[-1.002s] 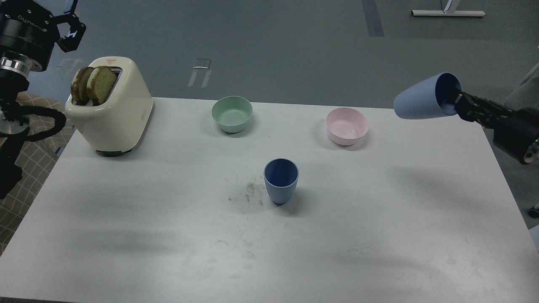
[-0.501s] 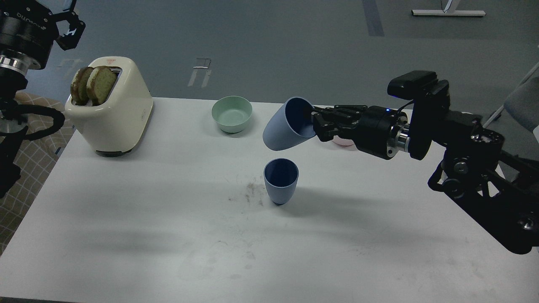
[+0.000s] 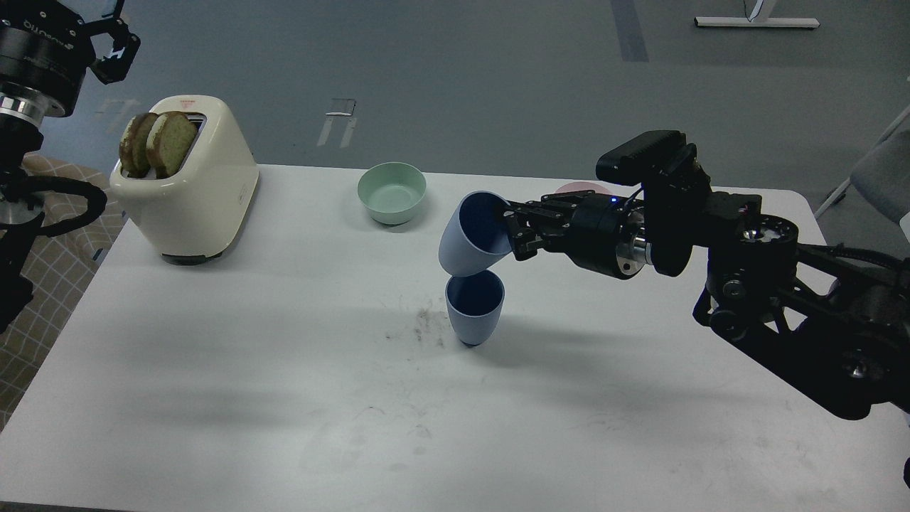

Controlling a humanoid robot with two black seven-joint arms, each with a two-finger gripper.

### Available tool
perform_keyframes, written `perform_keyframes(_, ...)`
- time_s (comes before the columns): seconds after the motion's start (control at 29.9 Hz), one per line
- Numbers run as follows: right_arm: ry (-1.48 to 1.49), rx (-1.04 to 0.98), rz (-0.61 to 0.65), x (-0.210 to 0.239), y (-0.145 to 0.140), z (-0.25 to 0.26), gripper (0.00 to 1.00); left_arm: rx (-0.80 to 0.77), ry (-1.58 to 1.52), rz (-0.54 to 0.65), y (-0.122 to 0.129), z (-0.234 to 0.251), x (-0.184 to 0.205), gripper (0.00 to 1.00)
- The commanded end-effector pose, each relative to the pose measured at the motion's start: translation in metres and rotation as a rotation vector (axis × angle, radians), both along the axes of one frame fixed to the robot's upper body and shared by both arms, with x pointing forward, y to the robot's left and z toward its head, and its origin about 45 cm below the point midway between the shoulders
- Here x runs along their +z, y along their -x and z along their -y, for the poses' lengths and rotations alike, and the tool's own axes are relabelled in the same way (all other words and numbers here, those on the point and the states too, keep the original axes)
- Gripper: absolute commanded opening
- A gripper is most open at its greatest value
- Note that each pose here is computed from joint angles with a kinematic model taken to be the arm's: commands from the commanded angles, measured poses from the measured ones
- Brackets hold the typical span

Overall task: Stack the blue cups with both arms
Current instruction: 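Lower the held cup into the centered blue cup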

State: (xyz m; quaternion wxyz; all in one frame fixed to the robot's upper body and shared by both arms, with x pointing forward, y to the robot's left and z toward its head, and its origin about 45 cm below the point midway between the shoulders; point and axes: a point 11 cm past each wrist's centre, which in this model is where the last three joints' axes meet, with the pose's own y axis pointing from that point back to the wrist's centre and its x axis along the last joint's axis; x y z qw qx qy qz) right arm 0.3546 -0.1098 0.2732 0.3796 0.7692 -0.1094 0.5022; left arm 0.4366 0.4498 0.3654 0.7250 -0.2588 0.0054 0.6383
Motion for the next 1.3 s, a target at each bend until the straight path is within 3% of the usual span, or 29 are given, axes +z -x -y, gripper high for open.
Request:
perform_keyframes(0.0,0.005,0.010,-0.002,-0.001,0.002,-0.002,0.00,-0.001,0.001,0.000,0.000,0.001,0.000,0.98)
perform_keyframes(1.27,0.040,0.004,-0.063,-0.029,0.014,0.007,0.02,-0.006,0.003,-0.005,0.001,0.001,-0.004,0.98)
